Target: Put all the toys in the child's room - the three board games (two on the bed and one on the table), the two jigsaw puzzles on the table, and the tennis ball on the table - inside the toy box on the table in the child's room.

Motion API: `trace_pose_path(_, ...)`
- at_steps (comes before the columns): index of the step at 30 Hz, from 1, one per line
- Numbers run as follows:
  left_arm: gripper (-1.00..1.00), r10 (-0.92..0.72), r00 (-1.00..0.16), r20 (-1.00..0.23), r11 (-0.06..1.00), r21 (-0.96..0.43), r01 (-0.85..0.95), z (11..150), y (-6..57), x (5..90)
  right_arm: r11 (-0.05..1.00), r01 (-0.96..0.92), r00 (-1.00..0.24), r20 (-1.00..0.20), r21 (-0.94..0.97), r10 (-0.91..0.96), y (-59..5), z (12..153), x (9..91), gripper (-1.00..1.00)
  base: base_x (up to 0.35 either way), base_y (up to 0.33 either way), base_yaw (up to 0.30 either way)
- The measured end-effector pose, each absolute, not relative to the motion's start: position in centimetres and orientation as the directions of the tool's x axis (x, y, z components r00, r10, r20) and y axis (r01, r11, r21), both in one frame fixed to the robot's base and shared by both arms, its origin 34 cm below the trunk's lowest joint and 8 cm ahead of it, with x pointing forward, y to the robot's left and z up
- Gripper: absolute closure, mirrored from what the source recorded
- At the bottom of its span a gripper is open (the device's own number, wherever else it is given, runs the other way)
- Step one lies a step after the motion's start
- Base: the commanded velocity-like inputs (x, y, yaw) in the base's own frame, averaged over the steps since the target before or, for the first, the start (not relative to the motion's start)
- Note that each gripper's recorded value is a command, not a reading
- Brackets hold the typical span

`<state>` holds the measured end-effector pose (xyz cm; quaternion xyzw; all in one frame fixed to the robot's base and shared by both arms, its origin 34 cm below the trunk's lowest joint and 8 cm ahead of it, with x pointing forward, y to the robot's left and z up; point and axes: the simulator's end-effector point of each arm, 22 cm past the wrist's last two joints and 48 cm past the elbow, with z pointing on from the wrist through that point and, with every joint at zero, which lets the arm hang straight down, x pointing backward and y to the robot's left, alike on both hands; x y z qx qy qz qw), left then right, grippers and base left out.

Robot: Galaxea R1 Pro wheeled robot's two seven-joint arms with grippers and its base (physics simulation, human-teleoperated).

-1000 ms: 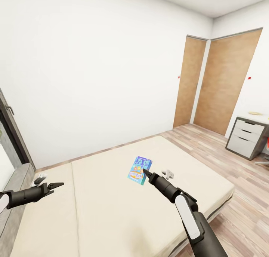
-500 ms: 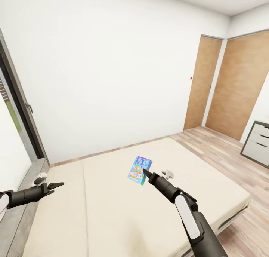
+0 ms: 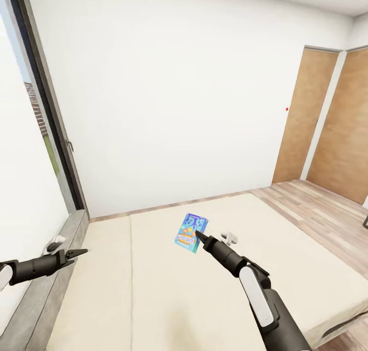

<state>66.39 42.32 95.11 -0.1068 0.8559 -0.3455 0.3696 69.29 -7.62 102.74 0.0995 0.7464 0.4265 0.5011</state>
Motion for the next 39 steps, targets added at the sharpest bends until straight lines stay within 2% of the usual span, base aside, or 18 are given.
trace_pose_path(6,-1.00,-0.438,-0.701,-0.562,0.739,-0.670,0.075,95.3,42.3,66.4,0.616,-0.282,-0.476,-0.665,0.735,0.576,-7.6,102.9,69.2,1.00,0.000,-0.053,0.257)
trace_pose_path(15,-1.00,-0.430,-0.695,-0.577,0.746,-0.661,0.087,96.0,42.2,66.6,0.615,-0.288,-0.471,-0.668,0.734,0.576,-7.6,103.4,69.2,1.00,0.054,-0.262,0.244)
trace_pose_path(25,-1.00,-0.428,-0.694,-0.579,0.746,-0.660,0.091,96.2,42.1,66.6,0.614,-0.291,-0.470,-0.669,0.734,0.576,-7.6,103.5,69.1,1.00,0.123,-0.180,0.048)
trace_pose_path(33,-1.00,-0.427,-0.693,-0.581,0.746,-0.659,0.092,96.2,42.2,66.7,0.613,-0.294,-0.469,-0.669,0.733,0.576,-7.5,103.6,69.1,1.00,0.046,-0.056,0.070)
trace_pose_path(39,-1.00,-0.427,-0.692,-0.582,0.747,-0.658,0.092,96.2,42.2,66.7,0.612,-0.295,-0.469,-0.670,0.733,0.576,-7.5,103.6,69.1,1.00,0.002,-0.179,0.186)
